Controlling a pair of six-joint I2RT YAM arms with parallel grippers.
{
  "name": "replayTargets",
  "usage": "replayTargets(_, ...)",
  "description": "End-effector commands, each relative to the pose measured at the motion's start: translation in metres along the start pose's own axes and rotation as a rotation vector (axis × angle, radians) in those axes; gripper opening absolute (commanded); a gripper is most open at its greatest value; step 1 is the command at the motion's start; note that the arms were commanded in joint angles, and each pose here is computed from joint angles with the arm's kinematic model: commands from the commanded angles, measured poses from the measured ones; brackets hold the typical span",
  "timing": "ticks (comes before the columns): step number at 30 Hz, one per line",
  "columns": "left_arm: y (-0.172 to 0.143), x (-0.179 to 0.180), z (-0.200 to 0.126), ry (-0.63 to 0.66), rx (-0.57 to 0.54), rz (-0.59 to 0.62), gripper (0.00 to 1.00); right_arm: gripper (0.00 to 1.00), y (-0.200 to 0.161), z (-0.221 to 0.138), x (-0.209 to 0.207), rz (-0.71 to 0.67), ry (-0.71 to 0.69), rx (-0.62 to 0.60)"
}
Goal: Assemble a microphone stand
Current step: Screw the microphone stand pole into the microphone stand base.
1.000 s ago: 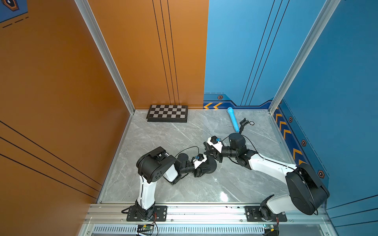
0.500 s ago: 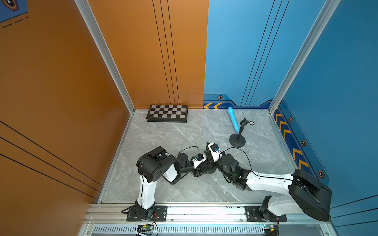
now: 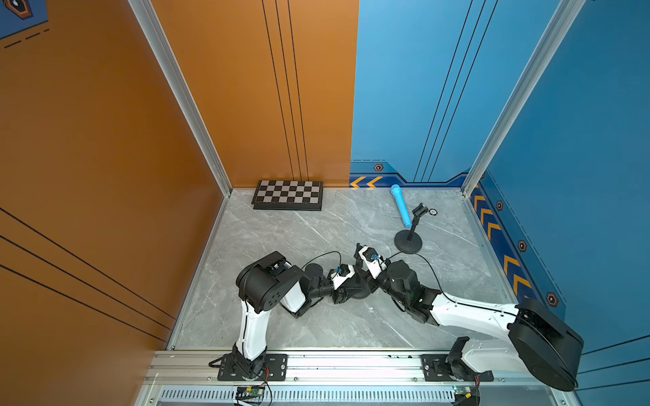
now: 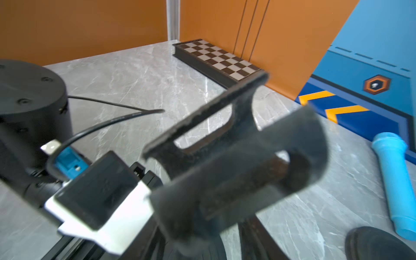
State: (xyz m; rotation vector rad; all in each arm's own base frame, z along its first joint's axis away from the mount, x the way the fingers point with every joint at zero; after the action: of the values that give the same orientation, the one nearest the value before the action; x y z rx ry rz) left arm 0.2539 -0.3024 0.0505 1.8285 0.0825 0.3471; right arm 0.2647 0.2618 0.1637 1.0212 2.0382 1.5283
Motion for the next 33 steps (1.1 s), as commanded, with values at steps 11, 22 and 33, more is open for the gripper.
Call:
replayTargets(11, -0.053, -0.017, -0.013, -0.028, 0.178, -0.125, 0.61, 0.55, 0.016, 0.002, 0.006, -0.034, 0.355, 0.085)
replayTargets(22, -0.056, -0.015, -0.015, -0.008, 0.192, -0.129, 0.61, 0.00, 0.020, 0.019, -0.010, -0.034, 0.093, 0.009)
replayTargets(33, -0.059, -0.015, -0.014, 0.002, 0.205, -0.133, 0.61, 0.00, -0.004, -0.004, -0.026, 0.067, -0.510, -0.165)
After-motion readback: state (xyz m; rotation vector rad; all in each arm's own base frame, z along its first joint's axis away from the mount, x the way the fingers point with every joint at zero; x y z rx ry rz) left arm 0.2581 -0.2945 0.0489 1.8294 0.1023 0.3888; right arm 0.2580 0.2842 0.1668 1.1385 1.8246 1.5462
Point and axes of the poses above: each gripper's point midway between its finger pads, its own z axis out along the fingers, its own x axis along the line the jaws close on, y = z × x, the point moved 2 cm from there along -z, back along the fingers, and after that the axes turned 14 degrees about z, right-handed, at the moved point
